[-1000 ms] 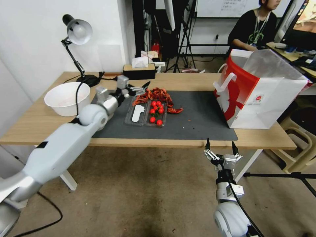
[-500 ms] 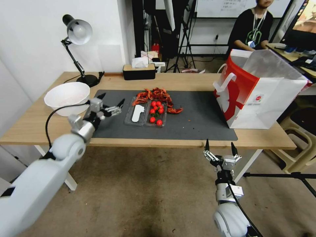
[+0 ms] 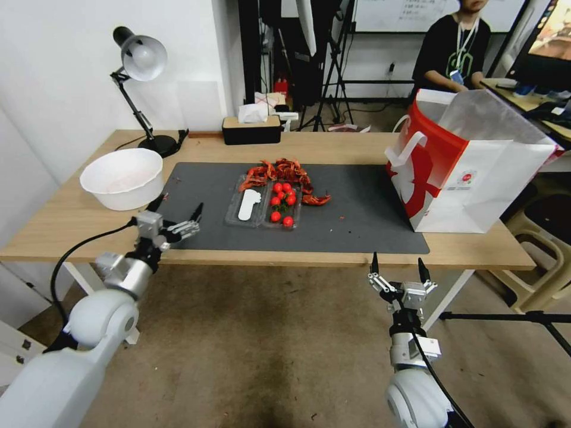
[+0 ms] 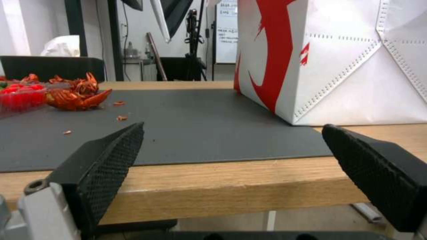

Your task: Pick up the trash from the table and place it into the takeout bag.

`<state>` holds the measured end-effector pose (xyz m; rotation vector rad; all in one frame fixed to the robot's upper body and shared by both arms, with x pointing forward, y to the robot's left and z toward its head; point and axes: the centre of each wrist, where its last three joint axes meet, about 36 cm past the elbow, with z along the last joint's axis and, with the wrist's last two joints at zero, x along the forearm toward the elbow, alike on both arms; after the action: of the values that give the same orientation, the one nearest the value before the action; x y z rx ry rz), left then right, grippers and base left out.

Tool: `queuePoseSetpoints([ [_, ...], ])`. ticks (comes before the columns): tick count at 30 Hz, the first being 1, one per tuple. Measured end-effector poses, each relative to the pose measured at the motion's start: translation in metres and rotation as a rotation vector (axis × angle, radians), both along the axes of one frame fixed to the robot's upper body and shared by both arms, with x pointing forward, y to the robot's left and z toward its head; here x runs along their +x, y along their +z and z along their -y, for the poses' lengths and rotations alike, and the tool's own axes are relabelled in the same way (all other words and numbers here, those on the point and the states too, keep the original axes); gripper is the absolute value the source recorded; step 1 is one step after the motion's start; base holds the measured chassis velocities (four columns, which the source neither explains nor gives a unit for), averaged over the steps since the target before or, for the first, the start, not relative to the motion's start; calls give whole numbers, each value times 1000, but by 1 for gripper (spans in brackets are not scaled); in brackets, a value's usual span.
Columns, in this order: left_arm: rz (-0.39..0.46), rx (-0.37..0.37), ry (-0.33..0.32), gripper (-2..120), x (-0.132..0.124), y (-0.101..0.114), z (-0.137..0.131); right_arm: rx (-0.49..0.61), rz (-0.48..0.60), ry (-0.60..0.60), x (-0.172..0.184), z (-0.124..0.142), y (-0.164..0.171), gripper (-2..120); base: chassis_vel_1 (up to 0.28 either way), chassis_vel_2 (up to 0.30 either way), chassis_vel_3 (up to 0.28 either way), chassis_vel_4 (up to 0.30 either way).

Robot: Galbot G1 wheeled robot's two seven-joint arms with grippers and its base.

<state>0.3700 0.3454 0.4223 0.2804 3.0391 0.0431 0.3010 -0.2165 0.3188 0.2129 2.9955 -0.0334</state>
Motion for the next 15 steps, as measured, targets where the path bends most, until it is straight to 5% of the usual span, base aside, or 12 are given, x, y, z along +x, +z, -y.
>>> queuePoseSetpoints([
  [15, -37, 14, 107, 100, -66, -24, -1, 2, 8, 11, -3, -1, 2, 100, 0, 0, 0, 0],
])
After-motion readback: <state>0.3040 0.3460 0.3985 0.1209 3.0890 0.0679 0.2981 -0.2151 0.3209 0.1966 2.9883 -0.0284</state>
